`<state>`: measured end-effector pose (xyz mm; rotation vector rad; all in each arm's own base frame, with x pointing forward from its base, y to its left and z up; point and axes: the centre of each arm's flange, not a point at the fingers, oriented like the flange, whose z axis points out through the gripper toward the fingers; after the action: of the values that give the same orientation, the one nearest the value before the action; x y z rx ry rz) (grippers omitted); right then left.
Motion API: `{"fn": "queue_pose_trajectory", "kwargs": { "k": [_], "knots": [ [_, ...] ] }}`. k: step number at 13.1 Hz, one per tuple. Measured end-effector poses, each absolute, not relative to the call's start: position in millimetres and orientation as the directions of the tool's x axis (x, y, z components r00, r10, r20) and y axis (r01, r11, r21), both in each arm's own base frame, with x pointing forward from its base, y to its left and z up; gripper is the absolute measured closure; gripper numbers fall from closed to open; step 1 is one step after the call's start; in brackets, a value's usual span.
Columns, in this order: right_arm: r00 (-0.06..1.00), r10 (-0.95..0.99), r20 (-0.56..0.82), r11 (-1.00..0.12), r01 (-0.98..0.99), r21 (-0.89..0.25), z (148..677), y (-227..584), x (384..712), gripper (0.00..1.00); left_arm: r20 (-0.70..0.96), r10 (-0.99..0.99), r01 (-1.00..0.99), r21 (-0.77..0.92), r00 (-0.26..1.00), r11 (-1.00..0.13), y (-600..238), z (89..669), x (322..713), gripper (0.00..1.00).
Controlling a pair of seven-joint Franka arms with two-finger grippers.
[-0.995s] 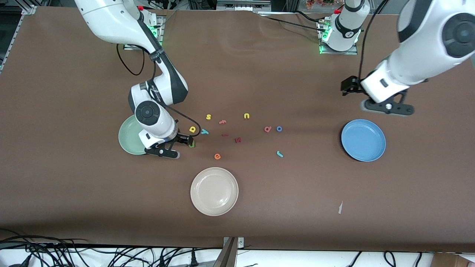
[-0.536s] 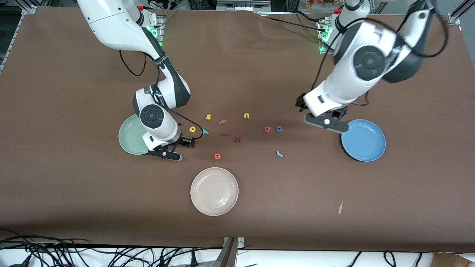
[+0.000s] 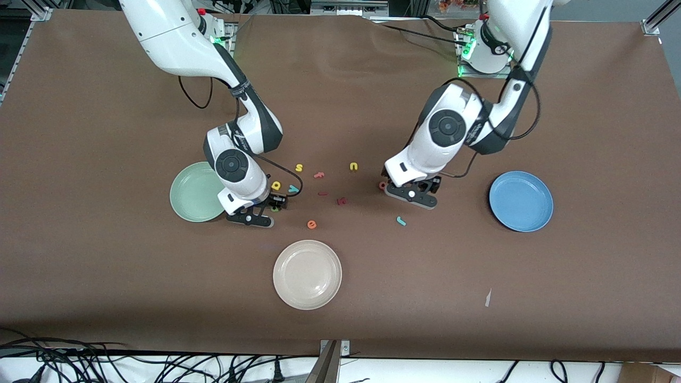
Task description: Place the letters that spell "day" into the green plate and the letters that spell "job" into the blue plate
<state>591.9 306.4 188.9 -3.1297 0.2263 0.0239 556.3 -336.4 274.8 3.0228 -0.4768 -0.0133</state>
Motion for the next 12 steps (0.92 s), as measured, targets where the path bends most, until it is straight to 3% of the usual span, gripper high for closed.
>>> {"fn": "queue_pose_trajectory", "kwargs": {
  "k": [5, 8, 9, 12],
  "knots": [
    [0.991, -0.132, 0.003, -0.991, -0.132, -0.015, 177, 314, 591, 0.35, 0.017, -0.37, -0.37, 0.063, 0.929, -0.927, -363, 232, 536, 0.0],
    [0.993, -0.118, 0.01, -0.993, -0.118, -0.016, 179, 316, 592, 0.68, -0.019, -0.393, -0.392, 0.052, 0.919, -0.918, -368, 199, 518, 0.0],
    [0.994, -0.107, 0.013, -0.994, -0.107, -0.018, 181, 316, 593, 0.73, -0.03, -0.4, -0.399, 0.05, 0.916, -0.916, -371, 189, 513, 0.0],
    [0.996, -0.093, -0.003, -0.996, -0.093, -0.002, 198, 314, 598, 0.73, -0.032, -0.406, -0.405, 0.049, 0.913, -0.913, -374, 183, 510, 0.0]
  ]
}}
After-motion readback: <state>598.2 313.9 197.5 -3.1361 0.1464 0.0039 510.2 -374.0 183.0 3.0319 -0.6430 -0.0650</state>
